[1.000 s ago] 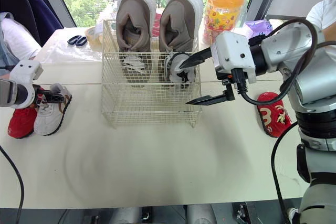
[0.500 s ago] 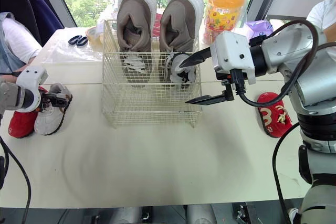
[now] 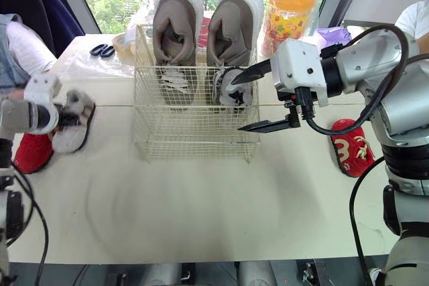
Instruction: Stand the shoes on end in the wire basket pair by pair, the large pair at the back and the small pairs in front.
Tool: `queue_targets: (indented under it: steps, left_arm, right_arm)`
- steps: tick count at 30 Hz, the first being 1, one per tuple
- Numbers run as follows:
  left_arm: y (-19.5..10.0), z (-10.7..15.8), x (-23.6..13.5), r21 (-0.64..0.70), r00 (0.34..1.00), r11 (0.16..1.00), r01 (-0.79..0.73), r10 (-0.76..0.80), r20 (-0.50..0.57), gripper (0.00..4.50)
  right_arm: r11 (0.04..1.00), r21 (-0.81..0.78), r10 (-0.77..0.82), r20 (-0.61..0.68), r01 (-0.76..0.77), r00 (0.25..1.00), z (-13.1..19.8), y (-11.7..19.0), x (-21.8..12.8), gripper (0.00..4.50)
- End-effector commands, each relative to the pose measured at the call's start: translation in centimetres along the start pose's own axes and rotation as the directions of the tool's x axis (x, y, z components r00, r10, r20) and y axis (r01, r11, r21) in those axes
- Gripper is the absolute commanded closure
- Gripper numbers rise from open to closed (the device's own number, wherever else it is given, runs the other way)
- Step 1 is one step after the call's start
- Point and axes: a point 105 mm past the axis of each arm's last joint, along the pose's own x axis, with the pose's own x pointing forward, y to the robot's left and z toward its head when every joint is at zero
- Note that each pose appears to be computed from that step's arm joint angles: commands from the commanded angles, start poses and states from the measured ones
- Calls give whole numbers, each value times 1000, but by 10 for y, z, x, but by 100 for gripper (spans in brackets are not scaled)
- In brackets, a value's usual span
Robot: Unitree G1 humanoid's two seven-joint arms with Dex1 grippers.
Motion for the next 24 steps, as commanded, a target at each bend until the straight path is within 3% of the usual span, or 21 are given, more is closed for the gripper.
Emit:
queue_targets:
  steps: [1, 4, 7, 15, 20, 24]
  left_arm:
    - [-32, 79, -42, -50, 891, 989, 137, -101, 443, 441]
    - [-73, 96, -73, -2, 745, 957, 291, -226, 628, 441]
    - [-104, 87, -93, 18, 645, 914, 406, -301, 702, 441]
    - [-121, 60, -111, 71, 579, 935, 347, -273, 768, 441]
    - [-145, 41, -112, 189, 522, 948, 257, -301, 798, 441]
    - [-160, 33, -107, 187, 503, 948, 259, -298, 811, 441]
  right_arm:
    - [999, -33, -34, 3, 34, 999, 5, -5, -5, 0]
    - [999, -32, -37, 5, 37, 999, 5, -6, -4, 0]
    - [999, -33, -39, 5, 39, 999, 4, -8, -3, 0]
    - [999, -40, -31, 1, 31, 1000, 3, -11, 1, 0]
    - [999, -40, -22, 3, 22, 1000, 3, -15, 5, 0]
    - [999, -35, -13, -9, 13, 1000, -1, -17, 8, 0]
